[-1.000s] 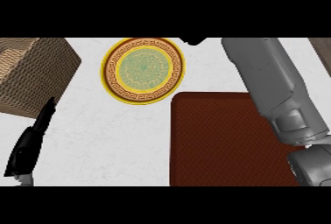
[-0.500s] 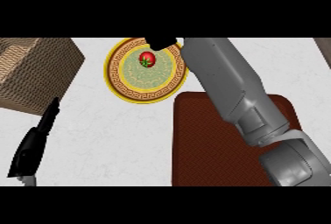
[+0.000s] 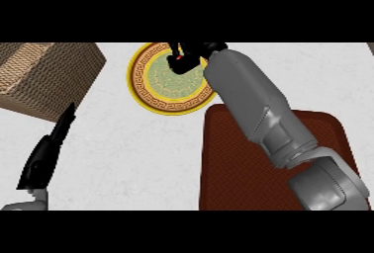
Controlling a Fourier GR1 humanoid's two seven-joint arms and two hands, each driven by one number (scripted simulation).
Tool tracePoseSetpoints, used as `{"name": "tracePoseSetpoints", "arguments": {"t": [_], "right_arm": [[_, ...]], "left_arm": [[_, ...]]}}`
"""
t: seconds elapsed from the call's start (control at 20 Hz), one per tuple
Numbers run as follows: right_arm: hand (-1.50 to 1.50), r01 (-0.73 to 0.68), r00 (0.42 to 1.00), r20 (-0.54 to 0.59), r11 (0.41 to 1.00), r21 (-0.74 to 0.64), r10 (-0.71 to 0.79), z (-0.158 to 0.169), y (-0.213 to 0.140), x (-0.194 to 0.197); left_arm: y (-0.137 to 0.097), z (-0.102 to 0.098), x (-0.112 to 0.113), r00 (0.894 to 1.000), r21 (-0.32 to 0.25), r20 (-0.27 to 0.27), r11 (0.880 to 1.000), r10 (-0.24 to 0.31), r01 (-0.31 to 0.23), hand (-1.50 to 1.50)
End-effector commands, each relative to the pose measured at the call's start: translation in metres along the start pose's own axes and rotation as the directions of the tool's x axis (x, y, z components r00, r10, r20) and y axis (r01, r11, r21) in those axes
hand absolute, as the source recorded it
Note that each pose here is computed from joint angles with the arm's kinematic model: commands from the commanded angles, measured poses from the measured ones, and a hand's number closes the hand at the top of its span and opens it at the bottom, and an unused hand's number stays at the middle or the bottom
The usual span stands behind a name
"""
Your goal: Pick the tomato from the tray and place it in the plate
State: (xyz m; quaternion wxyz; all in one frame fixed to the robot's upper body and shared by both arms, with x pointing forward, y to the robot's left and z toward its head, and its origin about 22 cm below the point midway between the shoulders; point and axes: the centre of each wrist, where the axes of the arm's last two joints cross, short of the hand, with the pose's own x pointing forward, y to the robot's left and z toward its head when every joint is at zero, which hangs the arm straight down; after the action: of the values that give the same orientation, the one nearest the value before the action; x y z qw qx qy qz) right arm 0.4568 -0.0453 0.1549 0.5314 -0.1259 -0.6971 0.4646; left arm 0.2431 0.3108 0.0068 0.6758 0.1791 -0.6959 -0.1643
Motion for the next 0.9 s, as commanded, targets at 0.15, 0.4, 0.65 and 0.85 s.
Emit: {"name": "tracePoseSetpoints", "arguments": {"t": [0.15,0.4,0.65,0.85], "right_arm": [[-1.5,0.055,0.99,-0.129,0.998,-0.013,-0.056,0.008,0.02,-0.026],[-1.5,0.203,0.977,-0.034,0.968,-0.149,-0.21,0.004,0.007,-0.013],[-1.5,0.36,0.925,0.007,0.868,-0.343,-0.381,0.004,0.0,-0.014],[-1.5,0.42,0.888,-0.007,0.816,-0.396,-0.46,0.006,-0.006,-0.021]], "left_arm": [[-0.014,-0.006,-0.001,1.0,-0.023,0.021,1.0,-0.006,0.007,0.0],[0.003,-0.007,0.004,1.0,-0.007,0.018,1.0,-0.013,0.013,0.0],[0.008,-0.004,-0.005,1.0,0.016,-0.013,1.0,0.004,-0.004,0.0],[0.004,0.001,-0.008,1.0,0.036,-0.016,0.999,-0.01,0.011,0.0]]}}
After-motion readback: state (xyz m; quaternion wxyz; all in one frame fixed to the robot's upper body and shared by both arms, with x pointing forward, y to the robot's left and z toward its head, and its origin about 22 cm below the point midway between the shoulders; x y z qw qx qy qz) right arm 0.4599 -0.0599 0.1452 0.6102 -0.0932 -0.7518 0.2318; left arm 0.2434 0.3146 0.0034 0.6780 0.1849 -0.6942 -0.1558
